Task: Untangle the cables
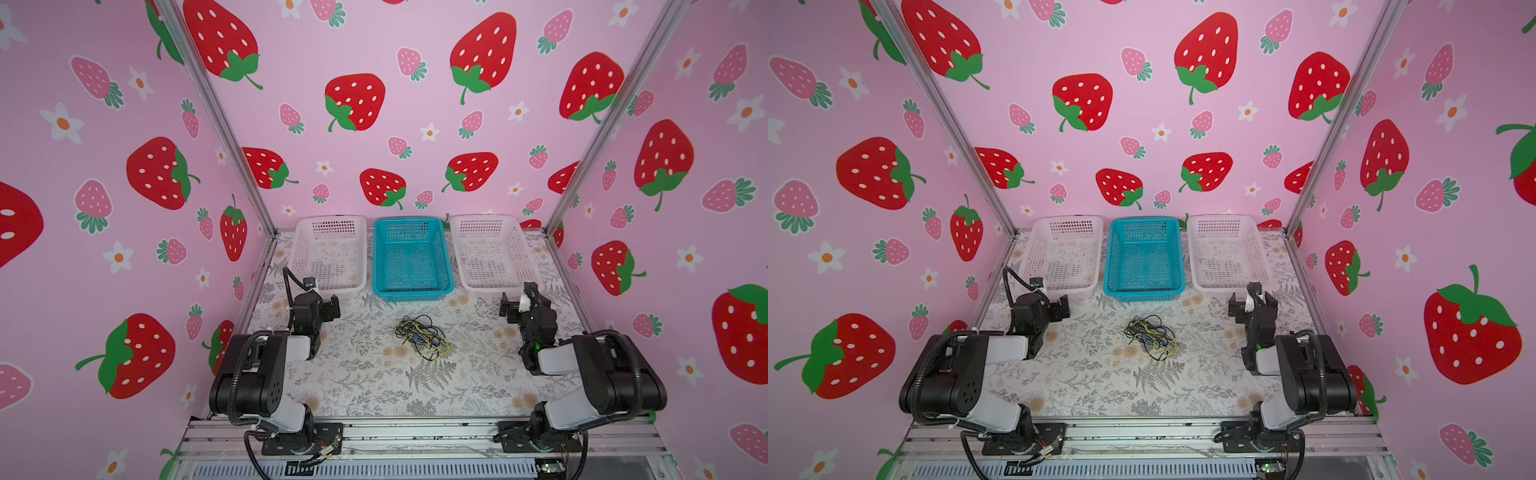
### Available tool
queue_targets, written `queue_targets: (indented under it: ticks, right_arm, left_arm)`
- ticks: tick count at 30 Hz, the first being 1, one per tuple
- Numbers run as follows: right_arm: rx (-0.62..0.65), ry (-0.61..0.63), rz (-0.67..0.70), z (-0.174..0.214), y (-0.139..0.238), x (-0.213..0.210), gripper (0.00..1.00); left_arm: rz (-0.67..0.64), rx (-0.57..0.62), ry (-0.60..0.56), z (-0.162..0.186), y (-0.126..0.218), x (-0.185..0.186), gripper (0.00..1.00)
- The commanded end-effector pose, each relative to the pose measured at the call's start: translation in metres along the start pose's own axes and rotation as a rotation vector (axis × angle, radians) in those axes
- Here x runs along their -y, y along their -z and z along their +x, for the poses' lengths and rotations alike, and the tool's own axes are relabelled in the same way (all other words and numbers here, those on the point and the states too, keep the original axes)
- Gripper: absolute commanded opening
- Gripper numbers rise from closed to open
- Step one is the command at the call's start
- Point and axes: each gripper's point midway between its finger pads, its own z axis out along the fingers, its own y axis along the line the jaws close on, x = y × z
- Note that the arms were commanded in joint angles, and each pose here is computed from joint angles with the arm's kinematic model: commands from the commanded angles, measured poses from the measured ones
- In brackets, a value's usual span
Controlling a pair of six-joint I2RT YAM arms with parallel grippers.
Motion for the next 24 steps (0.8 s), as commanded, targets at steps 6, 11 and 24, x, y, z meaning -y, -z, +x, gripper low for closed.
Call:
queue_targets:
  ticks: [6,11,24]
  right_arm:
    - [0.122,-0.11,0.025,-0.057,0.033,0.008,0.99]
    - [0.187,-0.338,-0.061,-0.094,0.06,0.003,0.99]
    - [0.007,-0.664,-0.413,-0.129,0.089,-0.056,0.99]
  left_arm:
    - [0.045,0.01,-0.007,-0.039,0.021,0.007,0.99]
    - [0.046,0.023,0.067,-0.05,0.043,0.005,0.99]
    - [0.185,0.194,0.476,-0.103,0.14,0.015,0.99]
